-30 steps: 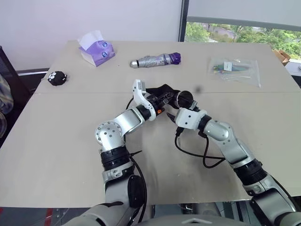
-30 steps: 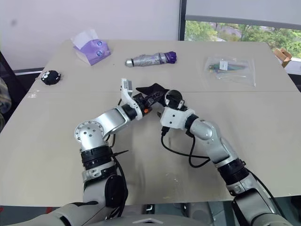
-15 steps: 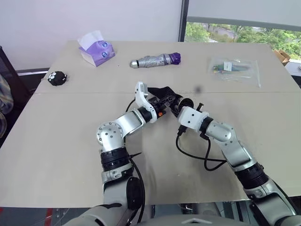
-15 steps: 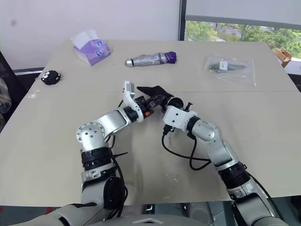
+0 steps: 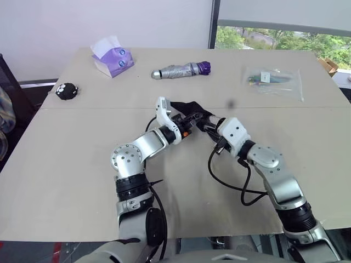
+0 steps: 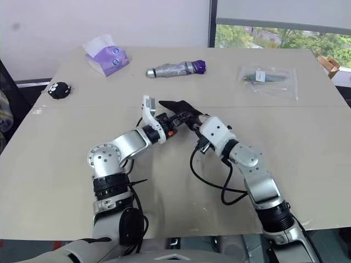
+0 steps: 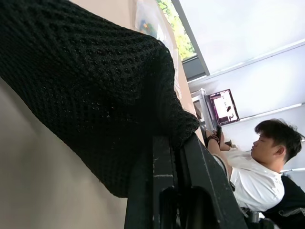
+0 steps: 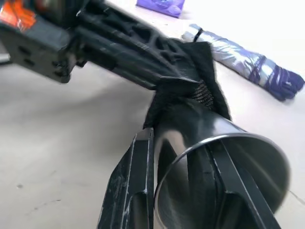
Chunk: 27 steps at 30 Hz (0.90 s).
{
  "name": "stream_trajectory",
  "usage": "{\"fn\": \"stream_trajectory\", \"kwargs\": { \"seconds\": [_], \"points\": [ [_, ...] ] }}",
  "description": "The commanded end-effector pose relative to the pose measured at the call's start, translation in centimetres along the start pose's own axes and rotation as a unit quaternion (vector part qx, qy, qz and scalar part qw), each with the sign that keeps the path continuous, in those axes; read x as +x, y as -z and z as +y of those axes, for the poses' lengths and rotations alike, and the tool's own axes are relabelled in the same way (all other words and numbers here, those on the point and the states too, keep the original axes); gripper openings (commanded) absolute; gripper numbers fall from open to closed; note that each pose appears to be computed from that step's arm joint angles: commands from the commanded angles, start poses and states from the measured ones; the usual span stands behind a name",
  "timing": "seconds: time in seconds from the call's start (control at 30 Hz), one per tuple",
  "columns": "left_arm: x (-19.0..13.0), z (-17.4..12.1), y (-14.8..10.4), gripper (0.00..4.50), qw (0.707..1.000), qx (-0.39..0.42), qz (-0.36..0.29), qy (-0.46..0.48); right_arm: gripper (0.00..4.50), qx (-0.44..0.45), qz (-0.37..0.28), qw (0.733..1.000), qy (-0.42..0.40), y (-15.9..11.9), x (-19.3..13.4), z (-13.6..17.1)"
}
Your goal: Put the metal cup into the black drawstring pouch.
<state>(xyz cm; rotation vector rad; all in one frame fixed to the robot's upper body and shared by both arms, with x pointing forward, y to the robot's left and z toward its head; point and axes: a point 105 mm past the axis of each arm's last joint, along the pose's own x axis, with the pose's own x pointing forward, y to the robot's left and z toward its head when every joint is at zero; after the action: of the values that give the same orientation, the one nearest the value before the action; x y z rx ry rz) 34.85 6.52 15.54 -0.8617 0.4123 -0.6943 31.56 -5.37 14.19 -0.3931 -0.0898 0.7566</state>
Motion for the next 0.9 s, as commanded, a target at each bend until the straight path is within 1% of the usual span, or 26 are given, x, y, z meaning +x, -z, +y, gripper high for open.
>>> {"fn": "stream_trajectory", "kwargs": {
  "seconds": [0.03,0.07,0.1,0.13,0.4,0.5,0.67,0.77,0.8,0.9],
  "points": [
    [0.0,-0.3,0.0,0.00,1.000,-0.001,-0.002,0.012,1.08,0.009,-0.024,1.000,0.010,-1.6,-0.5,-0.5],
    [0.0,-0.3,0.0,0.00,1.000,0.000,-0.001,0.012,0.52,0.012,-0.023,1.000,0.009,-1.6,-0.5,-0.5],
    [0.0,-0.3,0.0,0.00,1.000,0.000,-0.001,0.012,0.21,0.014,-0.022,1.000,0.009,-1.6,-0.5,-0.5],
    [0.0,-0.3,0.0,0.00,1.000,0.001,0.000,0.012,0.03,0.016,-0.022,1.000,0.007,-1.6,-0.5,-0.4],
    [-0.2,-1.2,0.0,0.00,0.998,0.054,0.011,0.016,0.03,0.052,-0.039,0.998,0.002,-2.2,0.6,0.3],
    [-0.4,-1.4,0.0,0.00,0.998,0.060,0.012,0.021,0.03,0.061,-0.051,0.997,0.002,-2.5,1.5,0.6],
    [-0.5,-1.8,0.1,0.00,0.997,0.062,0.014,0.034,0.03,0.109,-0.074,0.991,0.003,-2.4,2.6,0.8],
    [-0.6,-2.0,0.2,0.00,0.997,0.063,0.016,0.040,0.03,0.081,-0.073,0.994,-0.013,-2.0,3.5,1.3],
    [-0.6,-2.1,0.3,0.00,0.997,0.063,0.016,0.042,0.03,0.057,-0.069,0.996,-0.020,-1.7,3.7,1.5],
    [-0.6,-2.6,0.1,0.00,0.996,0.067,0.016,0.053,0.03,-0.050,-0.054,0.996,-0.041,-0.8,4.4,1.9]
  ]
}}
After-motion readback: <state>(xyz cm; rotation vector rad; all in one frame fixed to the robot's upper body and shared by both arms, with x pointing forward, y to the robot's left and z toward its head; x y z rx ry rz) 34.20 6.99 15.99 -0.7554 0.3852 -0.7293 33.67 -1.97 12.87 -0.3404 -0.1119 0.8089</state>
